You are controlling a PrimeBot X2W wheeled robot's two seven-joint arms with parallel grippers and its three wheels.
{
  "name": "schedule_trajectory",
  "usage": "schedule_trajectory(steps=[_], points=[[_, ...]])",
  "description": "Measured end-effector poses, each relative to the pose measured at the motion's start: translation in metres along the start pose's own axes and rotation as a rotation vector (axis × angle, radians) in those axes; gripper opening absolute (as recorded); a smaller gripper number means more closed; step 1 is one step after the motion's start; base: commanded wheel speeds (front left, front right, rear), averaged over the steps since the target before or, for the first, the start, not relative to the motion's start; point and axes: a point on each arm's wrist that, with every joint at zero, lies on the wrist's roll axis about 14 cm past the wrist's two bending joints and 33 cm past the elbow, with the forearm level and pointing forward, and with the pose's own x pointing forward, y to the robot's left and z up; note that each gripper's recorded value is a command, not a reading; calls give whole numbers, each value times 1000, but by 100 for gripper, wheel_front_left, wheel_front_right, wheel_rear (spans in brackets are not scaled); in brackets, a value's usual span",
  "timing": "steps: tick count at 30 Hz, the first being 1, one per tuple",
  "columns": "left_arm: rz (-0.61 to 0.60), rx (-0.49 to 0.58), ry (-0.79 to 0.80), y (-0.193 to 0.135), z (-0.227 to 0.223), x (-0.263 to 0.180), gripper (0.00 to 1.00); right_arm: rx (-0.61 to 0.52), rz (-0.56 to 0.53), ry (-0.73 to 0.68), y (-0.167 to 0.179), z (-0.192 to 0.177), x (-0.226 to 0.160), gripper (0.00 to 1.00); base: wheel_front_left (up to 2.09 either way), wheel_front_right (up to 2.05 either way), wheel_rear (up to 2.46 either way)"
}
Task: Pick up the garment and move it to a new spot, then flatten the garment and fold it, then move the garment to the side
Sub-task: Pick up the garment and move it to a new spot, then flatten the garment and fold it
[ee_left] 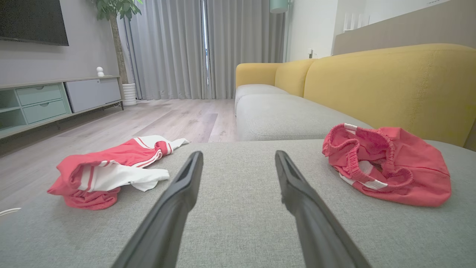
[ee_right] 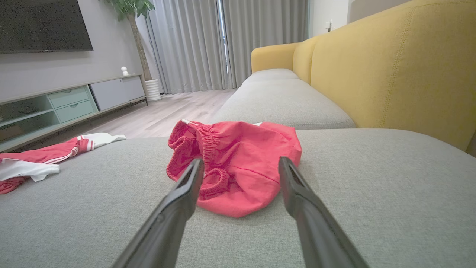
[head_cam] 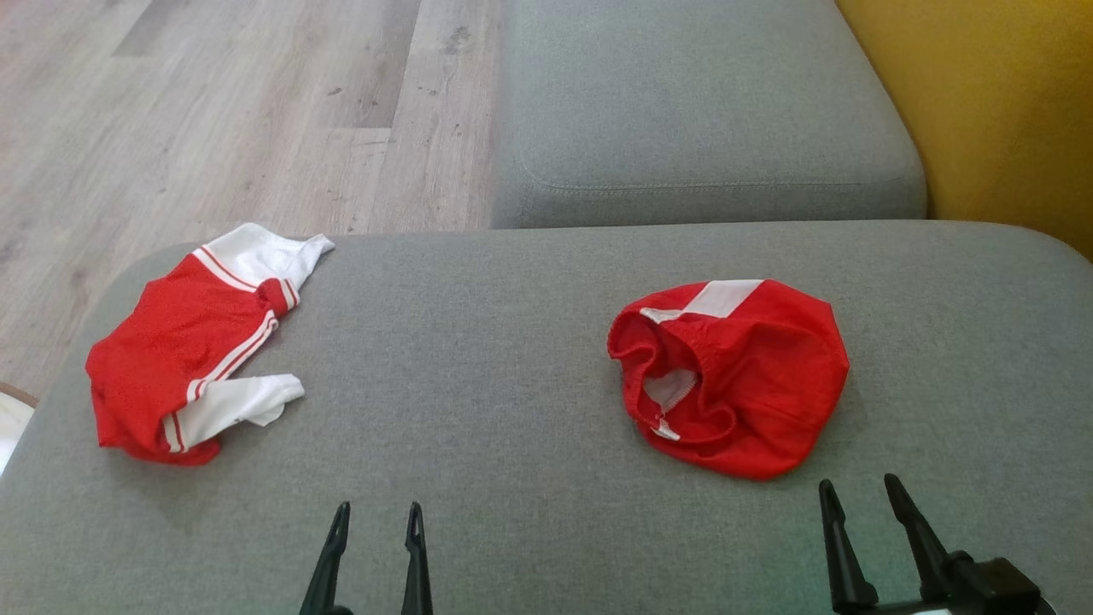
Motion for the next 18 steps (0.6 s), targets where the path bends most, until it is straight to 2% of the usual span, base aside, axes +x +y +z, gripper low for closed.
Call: schedule_trajectory(steps=[18], points=[[-11,0,21,-5,-5,1,100,3,-4,6,-1,-1,1,100,0,0,0]])
